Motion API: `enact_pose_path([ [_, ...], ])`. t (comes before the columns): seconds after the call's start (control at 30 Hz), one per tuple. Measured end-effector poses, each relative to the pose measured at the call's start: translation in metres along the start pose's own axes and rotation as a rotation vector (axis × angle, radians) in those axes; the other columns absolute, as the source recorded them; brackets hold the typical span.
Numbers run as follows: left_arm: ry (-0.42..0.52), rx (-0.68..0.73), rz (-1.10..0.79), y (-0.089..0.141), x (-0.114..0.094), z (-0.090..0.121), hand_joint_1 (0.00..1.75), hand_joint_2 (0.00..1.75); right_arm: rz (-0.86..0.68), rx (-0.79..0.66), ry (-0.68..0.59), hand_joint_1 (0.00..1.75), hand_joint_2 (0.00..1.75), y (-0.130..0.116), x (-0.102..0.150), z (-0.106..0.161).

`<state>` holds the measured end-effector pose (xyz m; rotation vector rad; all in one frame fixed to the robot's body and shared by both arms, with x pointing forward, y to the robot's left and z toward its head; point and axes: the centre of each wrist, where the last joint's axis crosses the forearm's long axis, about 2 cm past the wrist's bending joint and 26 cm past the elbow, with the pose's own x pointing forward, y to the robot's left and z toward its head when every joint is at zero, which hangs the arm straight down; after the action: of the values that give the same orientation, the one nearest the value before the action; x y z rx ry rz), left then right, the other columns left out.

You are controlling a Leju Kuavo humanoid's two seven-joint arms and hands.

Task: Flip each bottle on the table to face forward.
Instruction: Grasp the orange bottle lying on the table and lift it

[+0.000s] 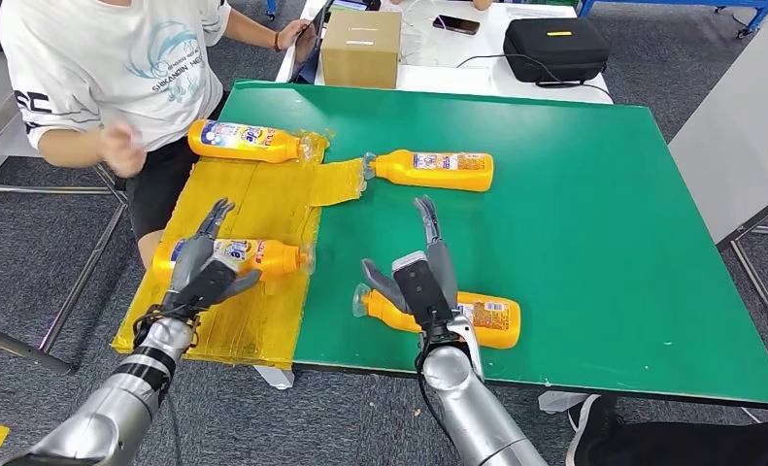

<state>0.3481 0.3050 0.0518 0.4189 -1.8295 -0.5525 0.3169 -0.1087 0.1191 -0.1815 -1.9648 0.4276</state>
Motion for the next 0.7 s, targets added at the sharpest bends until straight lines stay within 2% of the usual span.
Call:
enact_pose_path([
  [0.13,-0.033,0.068,0.131,-0.008,0.013,0.006,0.0,1.75,0.087,0.028,0.029,0.0,0.0,0.001,-0.008,0.012],
  [0.27,-0.059,0.097,0.156,-0.009,0.02,0.007,0.0,1.75,0.105,0.042,0.042,0.0,1.75,0.002,-0.012,0.018],
  [0.4,-0.066,0.114,0.243,-0.012,0.025,0.009,0.0,1.75,0.182,0.046,0.074,0.0,1.75,0.0,-0.017,0.026],
  [0.7,-0.058,0.138,0.376,-0.035,0.041,0.014,0.0,1.75,0.394,0.076,0.203,0.0,1.75,-0.018,-0.038,0.07],
])
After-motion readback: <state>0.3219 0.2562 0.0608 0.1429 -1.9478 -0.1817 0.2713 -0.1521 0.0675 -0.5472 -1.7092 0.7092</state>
